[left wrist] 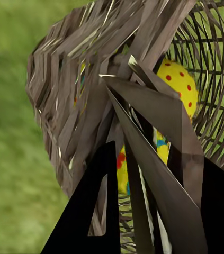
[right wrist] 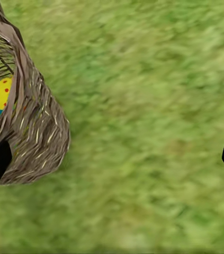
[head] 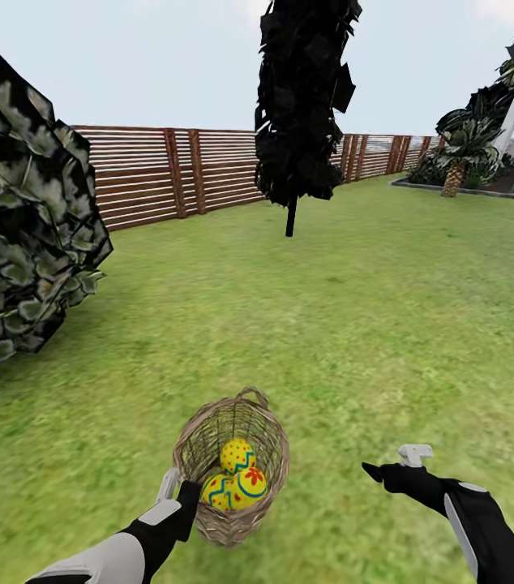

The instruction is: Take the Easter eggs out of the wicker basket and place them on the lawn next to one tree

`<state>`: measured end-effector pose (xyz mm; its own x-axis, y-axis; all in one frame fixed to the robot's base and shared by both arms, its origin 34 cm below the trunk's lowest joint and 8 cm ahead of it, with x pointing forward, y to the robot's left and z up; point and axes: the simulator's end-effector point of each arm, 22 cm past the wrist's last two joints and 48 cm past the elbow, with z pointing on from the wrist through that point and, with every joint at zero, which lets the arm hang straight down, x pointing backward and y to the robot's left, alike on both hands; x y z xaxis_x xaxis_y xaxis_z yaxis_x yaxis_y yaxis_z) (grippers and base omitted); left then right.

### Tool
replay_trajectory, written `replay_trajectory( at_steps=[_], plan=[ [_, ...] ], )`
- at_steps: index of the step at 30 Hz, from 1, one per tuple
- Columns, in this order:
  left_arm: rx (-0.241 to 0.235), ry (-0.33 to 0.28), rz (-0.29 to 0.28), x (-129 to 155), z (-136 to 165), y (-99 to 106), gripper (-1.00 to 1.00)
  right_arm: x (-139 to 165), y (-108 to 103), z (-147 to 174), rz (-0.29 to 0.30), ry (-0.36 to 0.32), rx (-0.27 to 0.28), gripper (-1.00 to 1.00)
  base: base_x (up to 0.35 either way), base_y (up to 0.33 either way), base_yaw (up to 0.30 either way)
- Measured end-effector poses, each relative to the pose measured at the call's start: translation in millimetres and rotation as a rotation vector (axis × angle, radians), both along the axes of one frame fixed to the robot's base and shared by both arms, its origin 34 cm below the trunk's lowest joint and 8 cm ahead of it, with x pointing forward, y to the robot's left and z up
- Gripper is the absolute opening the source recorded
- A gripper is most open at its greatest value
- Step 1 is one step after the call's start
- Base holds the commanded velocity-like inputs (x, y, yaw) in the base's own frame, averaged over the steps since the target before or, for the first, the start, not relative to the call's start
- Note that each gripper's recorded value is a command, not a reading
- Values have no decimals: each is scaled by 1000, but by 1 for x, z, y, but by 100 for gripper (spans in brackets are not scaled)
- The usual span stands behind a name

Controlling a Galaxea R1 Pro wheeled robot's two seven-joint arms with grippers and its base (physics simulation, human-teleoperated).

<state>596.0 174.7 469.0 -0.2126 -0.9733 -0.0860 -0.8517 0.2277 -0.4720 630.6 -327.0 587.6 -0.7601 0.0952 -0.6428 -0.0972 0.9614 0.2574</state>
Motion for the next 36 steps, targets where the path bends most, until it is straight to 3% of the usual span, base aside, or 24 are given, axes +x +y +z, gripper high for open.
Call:
replay_trajectory(
  at_steps=[14, 36],
  plan=[
    [0, 1, 0, 2, 26, 0, -100, 4, 1, 28, 15, -4, -14, 100, 0, 0, -2],
    [-2, -15, 1, 9, 72, 0, -100, 8, 1, 72, 15, -19, -17, 100, 0, 0, -256]
  ],
)
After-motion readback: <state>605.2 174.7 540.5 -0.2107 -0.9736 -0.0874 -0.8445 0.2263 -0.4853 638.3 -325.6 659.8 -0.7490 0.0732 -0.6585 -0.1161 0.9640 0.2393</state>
